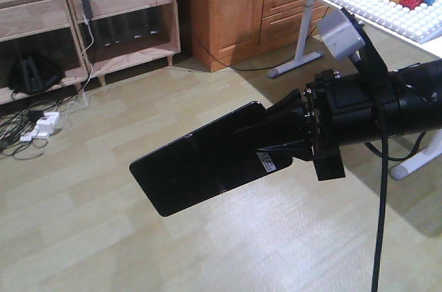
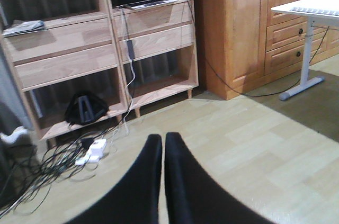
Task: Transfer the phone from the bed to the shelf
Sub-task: 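Hold the phone while the base drives up to the wooden shelf unit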
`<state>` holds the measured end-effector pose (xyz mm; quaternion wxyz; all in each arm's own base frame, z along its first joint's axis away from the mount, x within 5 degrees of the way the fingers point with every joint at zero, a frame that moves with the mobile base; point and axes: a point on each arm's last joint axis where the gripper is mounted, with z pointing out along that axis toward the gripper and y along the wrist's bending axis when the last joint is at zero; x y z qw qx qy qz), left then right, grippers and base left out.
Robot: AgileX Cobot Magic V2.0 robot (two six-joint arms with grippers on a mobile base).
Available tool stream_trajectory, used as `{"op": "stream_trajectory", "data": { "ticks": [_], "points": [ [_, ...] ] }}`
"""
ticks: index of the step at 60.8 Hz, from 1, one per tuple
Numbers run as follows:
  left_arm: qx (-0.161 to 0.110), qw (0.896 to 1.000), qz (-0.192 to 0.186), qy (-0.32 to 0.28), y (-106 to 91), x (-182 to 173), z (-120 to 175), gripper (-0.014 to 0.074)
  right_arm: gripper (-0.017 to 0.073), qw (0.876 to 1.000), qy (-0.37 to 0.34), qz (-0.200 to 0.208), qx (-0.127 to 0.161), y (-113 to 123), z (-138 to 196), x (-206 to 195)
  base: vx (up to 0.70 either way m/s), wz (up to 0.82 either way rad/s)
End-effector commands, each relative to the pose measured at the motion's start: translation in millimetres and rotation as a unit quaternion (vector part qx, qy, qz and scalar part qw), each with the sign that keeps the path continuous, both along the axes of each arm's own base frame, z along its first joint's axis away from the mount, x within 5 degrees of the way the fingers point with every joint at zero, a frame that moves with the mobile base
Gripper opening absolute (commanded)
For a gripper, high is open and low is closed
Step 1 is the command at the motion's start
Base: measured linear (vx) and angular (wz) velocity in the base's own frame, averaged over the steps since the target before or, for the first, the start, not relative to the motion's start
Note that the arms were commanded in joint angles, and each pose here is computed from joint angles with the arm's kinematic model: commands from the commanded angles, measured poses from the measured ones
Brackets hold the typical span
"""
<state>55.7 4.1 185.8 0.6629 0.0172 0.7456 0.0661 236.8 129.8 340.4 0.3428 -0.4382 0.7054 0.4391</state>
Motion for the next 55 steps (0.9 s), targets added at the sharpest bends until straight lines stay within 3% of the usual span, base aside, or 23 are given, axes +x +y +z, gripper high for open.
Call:
{"op": "stream_trajectory", "data": {
  "ticks": [1,55],
  "points": [
    [-0.003,0.999,0.001,-0.051,0.1,-0.9,14.7,0.0001,-0.0002,0.998,-0.007,0.023,0.054,1.4,23.4,-11.2,0.53,-0.1],
    [-0.003,0.999,0.001,-0.051,0.1,-0.9,14.7,0.0001,-0.0002,0.998,-0.007,0.023,0.054,1.4,23.4,-11.2,0.52,0.0]
  ]
}}
